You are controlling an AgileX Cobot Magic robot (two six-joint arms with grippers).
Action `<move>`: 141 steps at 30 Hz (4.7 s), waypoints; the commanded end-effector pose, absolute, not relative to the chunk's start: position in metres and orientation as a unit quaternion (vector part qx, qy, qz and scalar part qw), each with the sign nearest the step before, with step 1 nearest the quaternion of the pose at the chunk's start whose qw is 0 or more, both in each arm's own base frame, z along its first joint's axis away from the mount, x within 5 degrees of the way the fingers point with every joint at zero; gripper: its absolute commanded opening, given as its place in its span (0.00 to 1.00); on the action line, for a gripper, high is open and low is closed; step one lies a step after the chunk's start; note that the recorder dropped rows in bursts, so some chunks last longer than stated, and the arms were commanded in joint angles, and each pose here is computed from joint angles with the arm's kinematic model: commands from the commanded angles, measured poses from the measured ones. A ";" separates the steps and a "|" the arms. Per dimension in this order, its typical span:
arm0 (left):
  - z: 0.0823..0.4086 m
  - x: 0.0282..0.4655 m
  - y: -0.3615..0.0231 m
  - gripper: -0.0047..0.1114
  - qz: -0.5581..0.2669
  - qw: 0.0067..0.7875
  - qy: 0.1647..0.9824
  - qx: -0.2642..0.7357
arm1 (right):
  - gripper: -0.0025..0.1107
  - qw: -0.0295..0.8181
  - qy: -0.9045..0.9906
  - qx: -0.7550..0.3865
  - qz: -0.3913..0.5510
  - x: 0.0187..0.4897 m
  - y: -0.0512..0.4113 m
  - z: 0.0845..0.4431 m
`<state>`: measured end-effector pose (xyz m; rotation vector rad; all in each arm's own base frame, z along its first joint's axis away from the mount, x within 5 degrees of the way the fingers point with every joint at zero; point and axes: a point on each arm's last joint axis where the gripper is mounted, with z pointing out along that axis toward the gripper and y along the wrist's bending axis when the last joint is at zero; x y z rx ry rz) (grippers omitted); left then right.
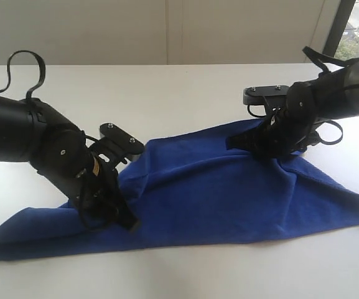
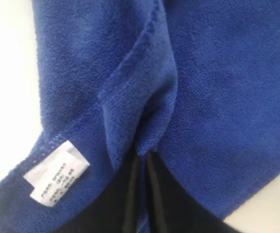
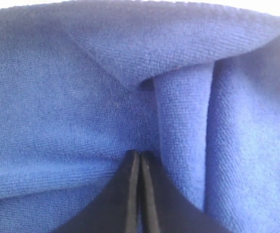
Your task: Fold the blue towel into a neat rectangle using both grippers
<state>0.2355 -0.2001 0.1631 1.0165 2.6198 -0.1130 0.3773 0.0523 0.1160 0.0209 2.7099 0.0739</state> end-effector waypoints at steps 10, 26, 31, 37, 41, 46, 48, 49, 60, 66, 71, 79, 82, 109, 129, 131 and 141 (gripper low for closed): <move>0.225 0.242 -0.188 0.62 -0.035 0.224 0.918 0.326 | 0.02 0.145 0.989 -0.001 0.007 0.364 0.045 0.089; 0.180 0.265 -0.147 0.62 -0.034 0.146 0.961 0.232 | 0.02 0.146 0.989 -0.001 0.007 0.364 0.045 0.089; 0.173 0.270 -0.150 0.62 -0.038 0.155 0.960 0.232 | 0.02 0.146 0.989 -0.001 0.007 0.364 0.045 0.089; 0.165 0.273 -0.153 0.60 -0.045 0.154 0.962 0.222 | 0.02 0.147 0.989 -0.004 0.006 0.365 0.045 0.089; 0.166 0.273 -0.153 0.46 -0.045 0.155 0.961 0.222 | 0.02 0.150 0.989 -0.004 0.007 0.365 0.045 0.089; 0.167 0.272 -0.153 0.27 -0.048 0.153 0.965 0.208 | 0.02 0.150 0.989 -0.004 0.007 0.365 0.045 0.089; 0.167 0.272 -0.153 0.23 -0.048 0.153 0.965 0.208 | 0.02 0.150 0.989 -0.004 0.007 0.365 0.045 0.089; 0.167 0.272 -0.153 0.21 -0.048 0.153 0.965 0.208 | 0.02 0.152 0.988 -0.004 0.007 0.365 0.045 0.089; 0.194 0.269 -0.150 0.04 -0.063 0.199 0.959 0.193 | 0.02 0.159 0.987 -0.004 0.009 0.367 0.045 0.088; 0.205 0.280 -0.137 0.04 -0.071 0.244 0.956 0.149 | 0.02 0.241 0.970 -0.005 0.017 0.368 0.045 0.153; 0.205 0.283 -0.132 0.04 -0.069 0.248 0.956 0.142 | 0.02 0.315 0.949 0.005 -0.009 0.360 0.018 0.210; 0.207 0.285 -0.134 0.04 -0.075 0.266 0.951 0.141 | 0.26 0.265 0.957 0.116 -0.010 0.361 -0.029 0.186; 0.207 0.285 -0.134 0.04 -0.075 0.266 0.951 0.141 | 0.34 0.261 0.957 0.128 -0.002 0.365 -0.029 0.175; 0.207 0.285 -0.134 0.04 -0.074 0.265 0.951 0.141 | 0.34 0.243 0.938 0.245 0.035 0.380 -0.041 0.114; 0.211 0.285 -0.134 0.04 -0.077 0.274 0.948 0.141 | 0.02 0.331 0.928 0.170 0.025 0.369 -0.039 0.197; 0.216 0.283 -0.132 0.04 -0.078 0.278 0.947 0.141 | 0.02 0.341 0.930 0.135 0.013 0.362 -0.039 0.213; 0.275 0.255 -0.115 0.04 -0.068 0.345 0.923 0.159 | 0.02 0.424 0.903 0.066 -0.014 0.310 -0.033 0.295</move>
